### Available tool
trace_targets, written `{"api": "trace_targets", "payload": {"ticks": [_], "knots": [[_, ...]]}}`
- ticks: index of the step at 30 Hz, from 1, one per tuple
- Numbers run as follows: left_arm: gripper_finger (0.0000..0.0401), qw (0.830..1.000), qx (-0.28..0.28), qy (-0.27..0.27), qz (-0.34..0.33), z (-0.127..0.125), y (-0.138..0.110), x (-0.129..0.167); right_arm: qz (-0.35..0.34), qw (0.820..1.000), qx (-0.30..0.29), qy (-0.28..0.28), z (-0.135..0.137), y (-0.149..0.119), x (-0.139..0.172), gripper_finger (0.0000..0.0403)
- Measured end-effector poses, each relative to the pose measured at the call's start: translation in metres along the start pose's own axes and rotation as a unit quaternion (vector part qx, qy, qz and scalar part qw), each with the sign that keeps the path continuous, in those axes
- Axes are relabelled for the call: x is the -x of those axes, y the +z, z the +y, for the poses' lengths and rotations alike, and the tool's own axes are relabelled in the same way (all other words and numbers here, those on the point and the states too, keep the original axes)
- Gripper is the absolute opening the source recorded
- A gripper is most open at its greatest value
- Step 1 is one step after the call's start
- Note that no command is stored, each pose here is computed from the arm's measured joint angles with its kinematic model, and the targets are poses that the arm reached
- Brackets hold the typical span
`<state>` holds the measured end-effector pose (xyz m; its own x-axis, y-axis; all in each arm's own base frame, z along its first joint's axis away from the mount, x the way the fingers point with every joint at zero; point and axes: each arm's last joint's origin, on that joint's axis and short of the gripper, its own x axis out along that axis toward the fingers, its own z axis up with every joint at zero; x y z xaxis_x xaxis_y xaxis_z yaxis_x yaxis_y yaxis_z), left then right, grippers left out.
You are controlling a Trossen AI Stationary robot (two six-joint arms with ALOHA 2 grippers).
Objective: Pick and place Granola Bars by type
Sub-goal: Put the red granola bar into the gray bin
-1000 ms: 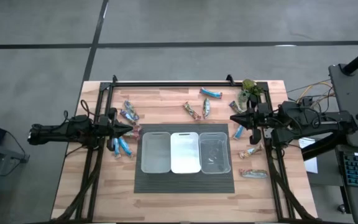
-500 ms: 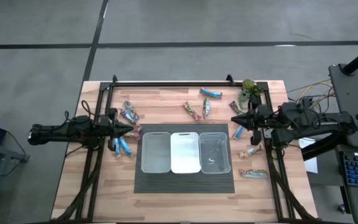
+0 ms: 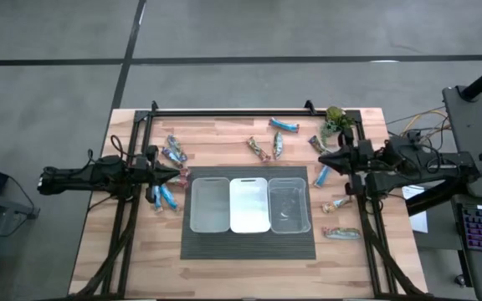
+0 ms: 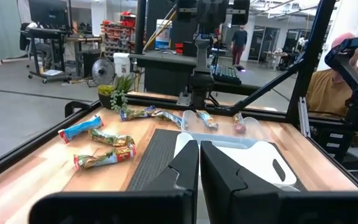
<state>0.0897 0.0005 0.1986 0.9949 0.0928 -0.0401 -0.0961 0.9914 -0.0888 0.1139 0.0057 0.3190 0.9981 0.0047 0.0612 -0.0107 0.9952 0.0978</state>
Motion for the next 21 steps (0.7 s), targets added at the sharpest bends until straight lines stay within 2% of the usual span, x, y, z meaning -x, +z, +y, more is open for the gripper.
{"api": "trace_targets", "payload": {"ticks": [2,3,6,9,11,21], "knots": [[0.0000,0.999,0.018,0.038,-0.007,0.002,0.001,0.000,-0.002,1.000,-0.002,0.017,0.001,0.001,0.000,0.0008],[0.0000,0.996,0.033,0.082,-0.015,0.005,0.001,0.000,-0.001,1.000,-0.004,0.023,0.001,0.001,0.000,0.0008],[0.0000,0.978,0.044,0.201,-0.026,0.011,0.001,0.002,-0.001,0.999,-0.013,0.032,0.002,0.002,0.000,0.0008],[0.0000,0.960,0.038,0.274,-0.035,0.015,0.001,0.004,-0.001,0.999,-0.017,0.045,0.003,0.002,0.000,0.0008],[0.0000,0.956,0.033,0.291,-0.036,0.016,0.001,0.005,0.000,0.999,-0.017,0.052,0.003,0.002,0.000,0.0008],[0.0000,0.955,0.029,0.293,-0.033,0.016,0.001,0.005,0.001,0.998,-0.028,0.062,0.004,0.002,0.000,0.0008]]}}
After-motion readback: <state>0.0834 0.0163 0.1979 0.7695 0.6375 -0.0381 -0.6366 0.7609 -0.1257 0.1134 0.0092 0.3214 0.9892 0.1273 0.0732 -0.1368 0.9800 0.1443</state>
